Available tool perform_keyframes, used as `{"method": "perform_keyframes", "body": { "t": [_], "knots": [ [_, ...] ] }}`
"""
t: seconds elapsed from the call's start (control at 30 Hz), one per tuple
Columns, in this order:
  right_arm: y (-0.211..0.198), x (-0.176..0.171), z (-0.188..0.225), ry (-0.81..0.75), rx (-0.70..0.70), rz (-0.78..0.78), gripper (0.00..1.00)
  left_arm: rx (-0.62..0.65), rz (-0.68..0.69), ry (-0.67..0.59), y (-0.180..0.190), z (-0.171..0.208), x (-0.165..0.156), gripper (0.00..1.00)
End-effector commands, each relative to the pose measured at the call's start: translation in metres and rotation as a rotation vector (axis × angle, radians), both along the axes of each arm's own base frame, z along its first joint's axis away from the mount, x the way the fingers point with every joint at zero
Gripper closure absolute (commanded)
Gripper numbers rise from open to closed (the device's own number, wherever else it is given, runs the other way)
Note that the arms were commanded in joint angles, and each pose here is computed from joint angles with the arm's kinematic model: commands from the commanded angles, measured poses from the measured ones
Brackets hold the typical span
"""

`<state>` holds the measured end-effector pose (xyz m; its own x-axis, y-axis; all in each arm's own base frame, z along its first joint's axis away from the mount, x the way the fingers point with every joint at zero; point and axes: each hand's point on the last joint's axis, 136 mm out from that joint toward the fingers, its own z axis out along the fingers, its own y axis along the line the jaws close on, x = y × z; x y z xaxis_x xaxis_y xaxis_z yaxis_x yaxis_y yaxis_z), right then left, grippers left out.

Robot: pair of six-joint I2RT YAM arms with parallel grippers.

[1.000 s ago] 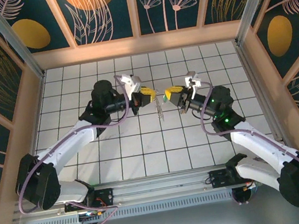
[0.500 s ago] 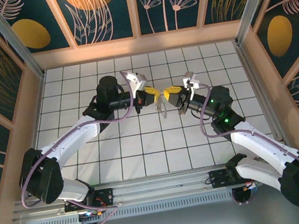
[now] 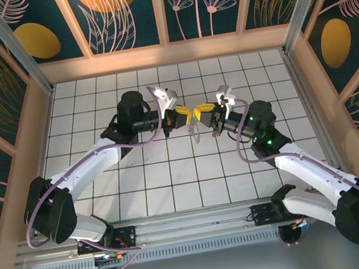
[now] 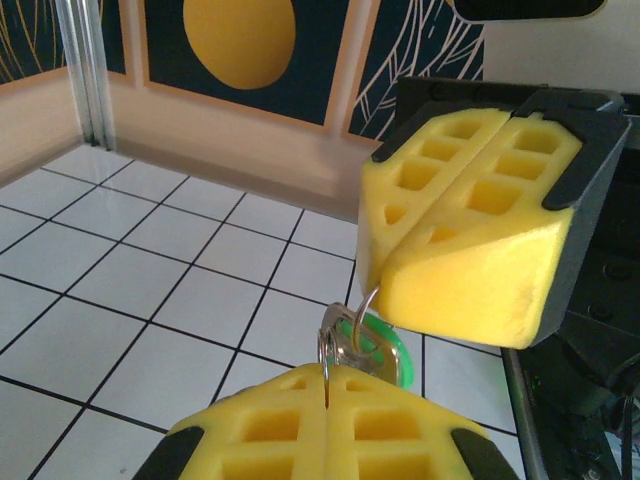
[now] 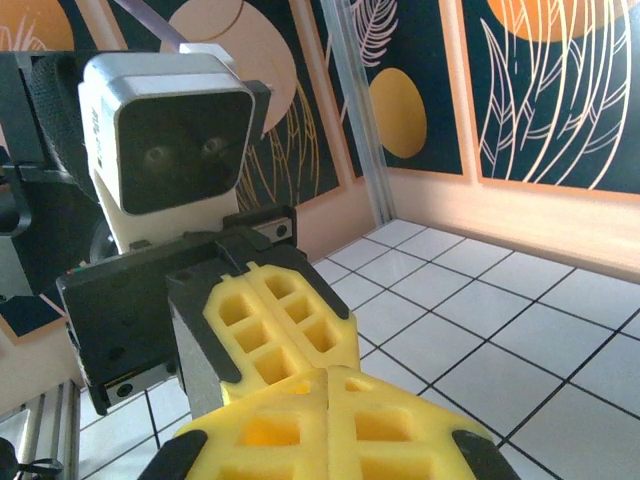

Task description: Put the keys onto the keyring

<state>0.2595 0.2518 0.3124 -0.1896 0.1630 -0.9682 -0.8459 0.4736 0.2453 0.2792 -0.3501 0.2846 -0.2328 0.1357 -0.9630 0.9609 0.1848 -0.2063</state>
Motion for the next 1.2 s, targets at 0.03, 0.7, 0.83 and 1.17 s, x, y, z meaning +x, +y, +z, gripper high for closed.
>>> {"method": "perform_keyframes", "body": {
  "t": [0.03, 0.7, 0.83, 1.17],
  "knots": [
    [0.002, 0.001, 0.012, -0.041, 0.002, -0.006, 1.00, -0.028, -0.024, -0.057, -0.003, 0.020, -0.004, 1.00],
    [0.008, 0.015, -0.004, 0.002, -0.047, -0.038, 1.00, -0.025, -0.027, -0.067, -0.002, 0.021, -0.006, 1.00],
    [0.002, 0.016, -0.012, 0.019, -0.055, -0.068, 1.00, -0.031, -0.018, -0.078, -0.001, 0.024, -0.006, 1.00],
    [-0.034, 0.028, -0.027, 0.066, -0.034, -0.159, 1.00, -0.045, -0.016, -0.092, 0.001, 0.029, -0.009, 1.00]
  ]
}}
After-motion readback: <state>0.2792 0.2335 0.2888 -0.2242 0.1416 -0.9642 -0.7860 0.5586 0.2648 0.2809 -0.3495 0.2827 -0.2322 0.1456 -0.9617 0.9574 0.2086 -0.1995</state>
